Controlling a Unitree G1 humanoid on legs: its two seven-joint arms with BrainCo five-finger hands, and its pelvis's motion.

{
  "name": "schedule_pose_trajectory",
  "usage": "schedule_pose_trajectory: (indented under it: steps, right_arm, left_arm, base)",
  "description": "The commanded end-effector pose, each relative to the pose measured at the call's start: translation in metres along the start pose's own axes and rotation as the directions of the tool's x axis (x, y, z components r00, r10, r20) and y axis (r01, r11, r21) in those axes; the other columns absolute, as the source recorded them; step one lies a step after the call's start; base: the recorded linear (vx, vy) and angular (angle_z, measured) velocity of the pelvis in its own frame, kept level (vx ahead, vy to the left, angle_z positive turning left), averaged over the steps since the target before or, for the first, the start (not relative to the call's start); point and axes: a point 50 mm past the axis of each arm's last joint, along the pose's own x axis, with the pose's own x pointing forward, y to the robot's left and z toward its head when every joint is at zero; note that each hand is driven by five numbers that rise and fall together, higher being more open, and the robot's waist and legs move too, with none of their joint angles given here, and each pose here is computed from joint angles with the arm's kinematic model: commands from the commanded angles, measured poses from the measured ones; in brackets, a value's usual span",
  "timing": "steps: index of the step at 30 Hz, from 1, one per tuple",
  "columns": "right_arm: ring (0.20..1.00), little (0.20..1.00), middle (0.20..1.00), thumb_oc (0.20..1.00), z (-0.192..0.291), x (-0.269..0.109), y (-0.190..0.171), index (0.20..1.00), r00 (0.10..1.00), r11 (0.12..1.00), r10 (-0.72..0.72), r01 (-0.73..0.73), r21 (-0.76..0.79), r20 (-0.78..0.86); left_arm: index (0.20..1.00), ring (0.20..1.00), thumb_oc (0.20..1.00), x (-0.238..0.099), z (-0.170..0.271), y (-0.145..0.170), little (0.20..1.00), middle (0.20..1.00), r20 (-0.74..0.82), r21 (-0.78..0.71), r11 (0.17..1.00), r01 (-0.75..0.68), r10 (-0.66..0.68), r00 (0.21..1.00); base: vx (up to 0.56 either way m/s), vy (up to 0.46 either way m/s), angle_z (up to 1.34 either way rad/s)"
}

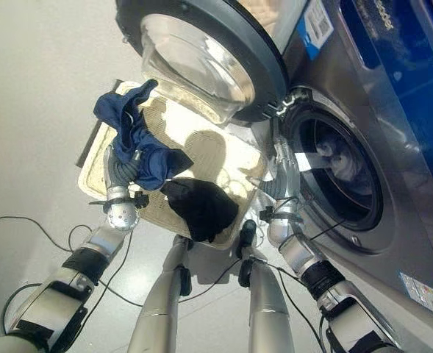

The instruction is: Put the clothes into the washing machine.

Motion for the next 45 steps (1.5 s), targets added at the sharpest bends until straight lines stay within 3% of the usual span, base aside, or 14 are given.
schedule_pose_trajectory:
  steps: [1, 5, 6, 11, 16, 30, 45]
  right_arm:
    - [1.0, 1.0, 1.0, 1.0, 0.02, 0.011, -0.006, 1.0, 0.984, 0.995, 0.087, -0.076, -0.071, 0.158]
    - [1.0, 1.0, 1.0, 1.0, 0.03, 0.017, 0.0, 1.0, 0.965, 0.983, 0.186, -0.183, -0.032, 0.183]
    - [1.0, 1.0, 1.0, 1.0, 0.039, 0.021, 0.006, 1.0, 0.948, 0.961, 0.26, -0.272, 0.046, 0.185]
    - [1.0, 1.0, 1.0, 1.0, 0.057, 0.026, 0.017, 1.0, 0.898, 0.896, 0.381, -0.417, 0.151, 0.221]
    - [1.0, 1.0, 1.0, 1.0, 0.069, 0.034, 0.023, 1.0, 0.877, 0.85, 0.428, -0.473, 0.233, 0.221]
    - [1.0, 1.0, 1.0, 1.0, 0.084, 0.042, 0.036, 1.0, 0.846, 0.762, 0.498, -0.531, 0.371, 0.189]
    - [1.0, 1.0, 1.0, 1.0, 0.087, 0.05, 0.04, 1.0, 0.86, 0.761, 0.494, -0.498, 0.416, 0.127]
  left_arm:
    - [0.2, 0.2, 0.2, 0.005, 0.029, -0.005, 0.2, 0.2, 0.123, -0.143, 0.988, 0.063, -0.045, 0.991]
    - [0.2, 0.2, 0.2, 0.002, 0.041, -0.012, 0.2, 0.2, 0.178, -0.167, 0.974, 0.151, -0.121, 0.977]
    - [0.2, 0.2, 0.2, 0.0, 0.048, -0.015, 0.2, 0.2, 0.216, -0.167, 0.968, 0.189, -0.151, 0.965]
    - [0.2, 0.2, 0.2, 0.004, 0.059, -0.018, 0.2, 0.2, 0.266, -0.148, 0.96, 0.237, -0.193, 0.944]
    - [0.2, 0.2, 0.2, 0.007, 0.066, -0.023, 0.2, 0.2, 0.29, -0.126, 0.954, 0.274, -0.229, 0.929]
    - [0.2, 0.2, 0.2, 0.006, 0.08, -0.037, 0.2, 0.2, 0.342, -0.097, 0.924, 0.37, -0.318, 0.884]
    - [0.2, 0.2, 0.2, -0.003, 0.097, -0.053, 0.2, 0.2, 0.419, -0.078, 0.853, 0.516, -0.442, 0.793]
  base:
    - [-0.01, -0.075, 0.09]
    - [-0.01, -0.062, 0.08]
    - [-0.01, -0.036, 0.06]
    - [0.0, -0.022, 0.11]
    - [0.0, -0.004, 0.02]
    - [0.0, -0.001, 0.0]
    - [0.01, -0.001, 0.02]
